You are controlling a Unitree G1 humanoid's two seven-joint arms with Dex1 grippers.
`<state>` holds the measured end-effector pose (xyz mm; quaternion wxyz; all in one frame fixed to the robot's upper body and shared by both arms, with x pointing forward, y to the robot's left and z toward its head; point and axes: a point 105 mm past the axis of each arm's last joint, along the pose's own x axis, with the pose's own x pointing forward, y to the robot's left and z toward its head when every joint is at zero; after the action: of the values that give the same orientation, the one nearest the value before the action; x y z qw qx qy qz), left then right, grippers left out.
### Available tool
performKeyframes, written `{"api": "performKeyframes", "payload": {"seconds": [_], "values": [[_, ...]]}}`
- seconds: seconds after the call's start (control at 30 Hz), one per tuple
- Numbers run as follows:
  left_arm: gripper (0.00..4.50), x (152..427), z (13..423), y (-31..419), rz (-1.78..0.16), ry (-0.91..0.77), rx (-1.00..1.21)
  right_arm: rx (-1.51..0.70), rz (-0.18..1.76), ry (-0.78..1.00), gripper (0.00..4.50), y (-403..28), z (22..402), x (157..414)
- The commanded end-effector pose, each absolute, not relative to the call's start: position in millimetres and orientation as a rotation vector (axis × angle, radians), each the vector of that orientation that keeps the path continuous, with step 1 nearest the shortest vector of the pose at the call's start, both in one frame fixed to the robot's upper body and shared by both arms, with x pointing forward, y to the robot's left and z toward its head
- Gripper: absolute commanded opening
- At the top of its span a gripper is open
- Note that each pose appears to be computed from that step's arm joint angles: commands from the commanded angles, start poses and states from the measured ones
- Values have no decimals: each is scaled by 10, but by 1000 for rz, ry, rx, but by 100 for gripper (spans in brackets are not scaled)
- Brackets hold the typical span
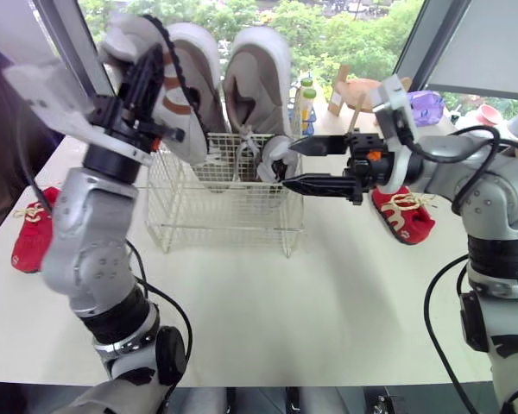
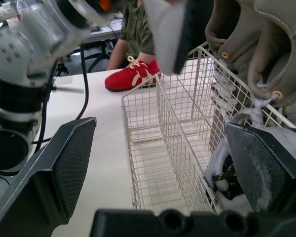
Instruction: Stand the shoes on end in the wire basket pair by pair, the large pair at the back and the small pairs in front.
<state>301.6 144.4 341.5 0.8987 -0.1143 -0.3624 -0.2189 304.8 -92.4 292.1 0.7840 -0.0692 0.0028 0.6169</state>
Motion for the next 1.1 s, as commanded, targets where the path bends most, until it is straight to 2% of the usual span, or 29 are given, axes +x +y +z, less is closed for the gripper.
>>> {"api": "performKeyframes", "payload": {"seconds": [0.03,0.27,0.4,0.57,0.67,0.83,0.93,1.1], "values": [[3,2993,3422,1355,-428,-832,-179,-175,1312,-57,450,-942,3040,2993],[3,3325,2756,1370,-329,-696,-156,-201,1281,-52,450,-981,3019,2997],[3,3326,2471,1414,-309,-614,-277,-199,1272,-52,450,-993,3001,3002],[3,3297,2337,1382,-318,-559,-281,-189,1270,-54,450,-993,2979,3013],[110,3258,2358,1385,-337,-556,-252,-183,1269,-54,450,-989,2959,3022],[351,3136,2410,1463,-365,-505,-175,-171,1267,-46,450,-978,2903,3032],[351,2957,2369,1487,-418,-439,-71,-156,1269,-26,450,-996,2861,3022],[351,2699,2321,1539,-485,-338,-78,-116,1245,16,450,-1099,2778,3034]]}}
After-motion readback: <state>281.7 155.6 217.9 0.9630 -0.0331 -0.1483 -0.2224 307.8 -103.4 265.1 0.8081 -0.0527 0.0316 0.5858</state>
